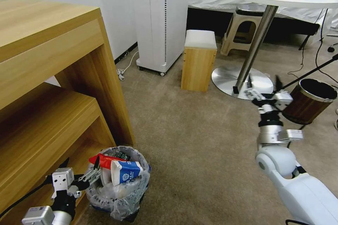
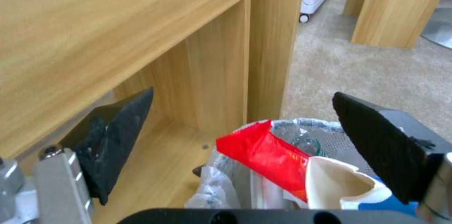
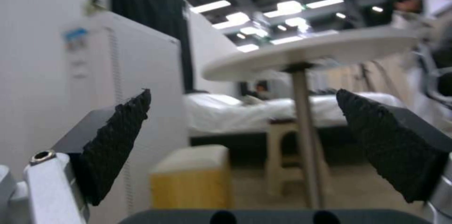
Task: Pick up the trash bin and place the garbage on the floor into it.
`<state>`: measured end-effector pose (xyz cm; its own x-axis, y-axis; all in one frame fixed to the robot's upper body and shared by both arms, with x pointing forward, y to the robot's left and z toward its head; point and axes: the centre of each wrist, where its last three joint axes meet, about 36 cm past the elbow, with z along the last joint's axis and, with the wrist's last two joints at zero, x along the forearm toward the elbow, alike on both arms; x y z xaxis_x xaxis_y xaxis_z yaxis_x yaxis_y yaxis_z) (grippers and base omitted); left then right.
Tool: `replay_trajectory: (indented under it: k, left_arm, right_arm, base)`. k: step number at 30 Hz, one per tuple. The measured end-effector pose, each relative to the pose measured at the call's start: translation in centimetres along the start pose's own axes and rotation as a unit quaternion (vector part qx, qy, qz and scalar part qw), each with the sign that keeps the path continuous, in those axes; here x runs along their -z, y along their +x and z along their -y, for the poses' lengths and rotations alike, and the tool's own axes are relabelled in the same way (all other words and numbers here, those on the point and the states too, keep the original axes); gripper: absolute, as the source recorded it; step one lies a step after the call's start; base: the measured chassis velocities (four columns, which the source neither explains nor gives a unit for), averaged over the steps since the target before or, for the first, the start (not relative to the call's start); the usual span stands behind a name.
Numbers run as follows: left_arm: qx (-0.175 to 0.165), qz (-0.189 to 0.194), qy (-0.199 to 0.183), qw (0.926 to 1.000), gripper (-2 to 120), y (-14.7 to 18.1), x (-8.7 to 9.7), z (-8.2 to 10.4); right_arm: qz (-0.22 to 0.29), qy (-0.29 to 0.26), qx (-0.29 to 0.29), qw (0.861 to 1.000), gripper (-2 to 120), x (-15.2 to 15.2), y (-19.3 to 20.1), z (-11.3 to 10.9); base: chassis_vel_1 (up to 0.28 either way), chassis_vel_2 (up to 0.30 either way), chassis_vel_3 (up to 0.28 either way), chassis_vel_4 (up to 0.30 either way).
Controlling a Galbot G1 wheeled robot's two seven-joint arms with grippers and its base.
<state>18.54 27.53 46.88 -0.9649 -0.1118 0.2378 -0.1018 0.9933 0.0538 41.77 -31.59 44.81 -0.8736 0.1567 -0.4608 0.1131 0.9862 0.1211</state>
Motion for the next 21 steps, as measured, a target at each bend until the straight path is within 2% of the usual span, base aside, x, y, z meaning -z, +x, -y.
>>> replay_trajectory:
  k: [4, 9, 17, 21]
  left_arm:
    - [-0.001, -0.003, -0.006, 1.0, 100, 0.3, -0.4, 0.2]
    - [0.0, -0.008, -0.011, 0.9999, 100, 0.6, -1.2, 0.5]
    - [0.003, -0.004, -0.028, 0.9996, 100, 0.7, -1.8, 0.1]
    - [0.021, 0.003, -0.03, 0.9993, 100, 0.2, -1.7, -0.4]
  right_arm:
    - [-0.017, 0.009, -0.028, 0.999, 100, -0.4, 2.0, 0.4]
    - [-0.046, -0.005, -0.047, 0.998, 100, -1.5, 5.1, -0.4]
    - [-0.043, -0.025, -0.059, 0.997, 100, -3.1, 7.3, -2.2]
    - [-0.039, -0.022, -0.059, 0.997, 100, -3.3, 7.7, -2.4]
  base:
    - [0.0, 0.0, 0.0, 0.0]
    - [0.0, 0.0, 0.0, 0.0]
    - [0.0, 0.0, 0.0, 0.0]
    - [0.0, 0.0, 0.0, 0.0]
